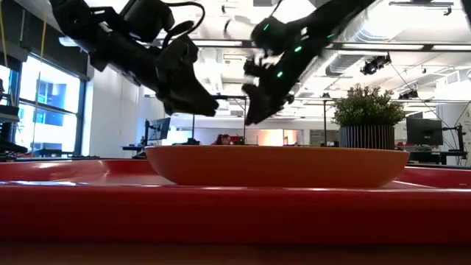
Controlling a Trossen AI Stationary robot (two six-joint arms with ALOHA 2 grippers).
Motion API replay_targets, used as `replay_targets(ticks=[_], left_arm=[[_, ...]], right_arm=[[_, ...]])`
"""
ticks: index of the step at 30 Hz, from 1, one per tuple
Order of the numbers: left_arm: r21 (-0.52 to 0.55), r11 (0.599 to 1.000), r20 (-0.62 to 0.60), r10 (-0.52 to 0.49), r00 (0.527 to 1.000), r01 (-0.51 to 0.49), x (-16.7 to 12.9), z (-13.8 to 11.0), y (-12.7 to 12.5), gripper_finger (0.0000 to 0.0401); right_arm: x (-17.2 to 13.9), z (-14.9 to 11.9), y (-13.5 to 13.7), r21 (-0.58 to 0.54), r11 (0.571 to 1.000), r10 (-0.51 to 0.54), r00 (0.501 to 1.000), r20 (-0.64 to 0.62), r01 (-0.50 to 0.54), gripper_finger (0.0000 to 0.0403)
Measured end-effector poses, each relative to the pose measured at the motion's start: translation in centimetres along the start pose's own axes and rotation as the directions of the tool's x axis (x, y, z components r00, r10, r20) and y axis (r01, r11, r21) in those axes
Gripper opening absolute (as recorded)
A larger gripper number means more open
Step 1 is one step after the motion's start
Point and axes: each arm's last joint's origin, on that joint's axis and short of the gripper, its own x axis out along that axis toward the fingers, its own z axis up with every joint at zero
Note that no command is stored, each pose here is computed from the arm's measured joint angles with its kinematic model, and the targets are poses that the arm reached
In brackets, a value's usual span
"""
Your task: Pick and place plate/cup/fork/spoon on tray
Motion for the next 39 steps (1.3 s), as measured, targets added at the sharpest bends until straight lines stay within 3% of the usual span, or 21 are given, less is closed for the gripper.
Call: replay_targets(ticks=[5,10,14,25,29,34,39], left_arm=[[-0.002,0.998,-0.008,0.062,0.998,-0.062,-1.0,-0.2,0.5,0.0157],[-0.011,0.996,-0.041,0.09,0.995,-0.09,-1.0,-1.8,0.8,0.0157],[-0.021,0.995,-0.059,0.098,0.993,-0.099,-0.9,-2.9,0.9,0.0157],[-0.059,0.993,-0.043,0.099,0.994,-0.101,-1.0,-2.8,0.7,0.0157],[-0.07,0.986,-0.033,0.152,0.988,-0.154,-1.0,-2.8,0.9,0.0157],[-0.068,0.983,-0.038,0.166,0.985,-0.168,-1.0,-2.9,0.9,0.0157],[-0.073,0.973,-0.115,0.212,0.971,-0.221,-1.1,-3.7,1.2,0.0157]], right_arm=[[3.7,1.4,-4.5,-0.06,0.998,-0.01,0.978,-0.207,-0.002,0.0179],[6.4,1.2,-6.9,-0.042,0.985,0.14,0.929,-0.342,-0.164,0.0179],[8.0,1.1,-7.3,-0.039,0.981,0.162,0.913,-0.375,-0.191,0.0179],[10.6,-0.1,-6.8,-0.069,0.97,0.171,0.859,-0.483,-0.231,0.0175],[10.9,-0.4,-6.7,-0.051,0.97,0.182,0.846,-0.502,-0.239,0.0135],[10.7,-0.3,-6.5,-0.038,0.971,0.189,0.849,-0.493,-0.238,0.0041],[10.3,-0.1,-6.0,0.02,0.982,0.171,0.853,-0.493,-0.185,0.0039]])
